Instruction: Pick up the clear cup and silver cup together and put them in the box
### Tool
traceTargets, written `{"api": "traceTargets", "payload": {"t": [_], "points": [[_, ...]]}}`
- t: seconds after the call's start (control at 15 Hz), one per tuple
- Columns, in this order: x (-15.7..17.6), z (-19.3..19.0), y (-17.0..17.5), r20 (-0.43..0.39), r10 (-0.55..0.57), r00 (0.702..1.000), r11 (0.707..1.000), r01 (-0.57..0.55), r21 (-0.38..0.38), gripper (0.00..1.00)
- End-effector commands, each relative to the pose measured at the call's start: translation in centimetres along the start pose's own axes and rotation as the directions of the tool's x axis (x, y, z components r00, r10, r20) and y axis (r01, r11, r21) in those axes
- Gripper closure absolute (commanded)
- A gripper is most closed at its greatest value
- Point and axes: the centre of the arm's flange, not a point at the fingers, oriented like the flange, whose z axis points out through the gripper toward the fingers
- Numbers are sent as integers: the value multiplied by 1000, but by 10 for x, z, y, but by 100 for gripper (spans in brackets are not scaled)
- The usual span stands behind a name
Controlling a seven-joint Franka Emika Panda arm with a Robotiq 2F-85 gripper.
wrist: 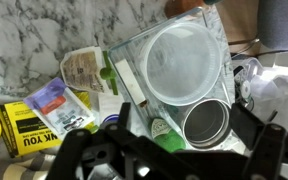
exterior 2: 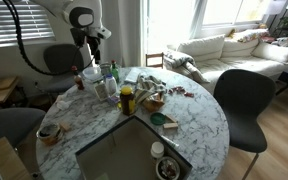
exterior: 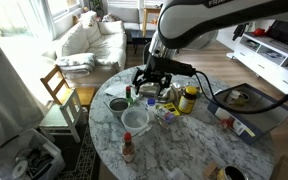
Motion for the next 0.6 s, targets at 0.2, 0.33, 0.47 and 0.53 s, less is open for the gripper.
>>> {"api": "traceTargets", "payload": {"t": [0.2, 0.33, 0.47, 0.53], "points": [[28, 27, -33, 69, 340, 938, 940, -341, -2, 0], [33, 42, -44, 89, 434, 896, 900, -435, -13, 0], [40, 58, -50, 70, 530, 845, 848, -530, -13, 0], [42, 63, -51, 77, 573, 816, 819, -573, -18, 0]]}}
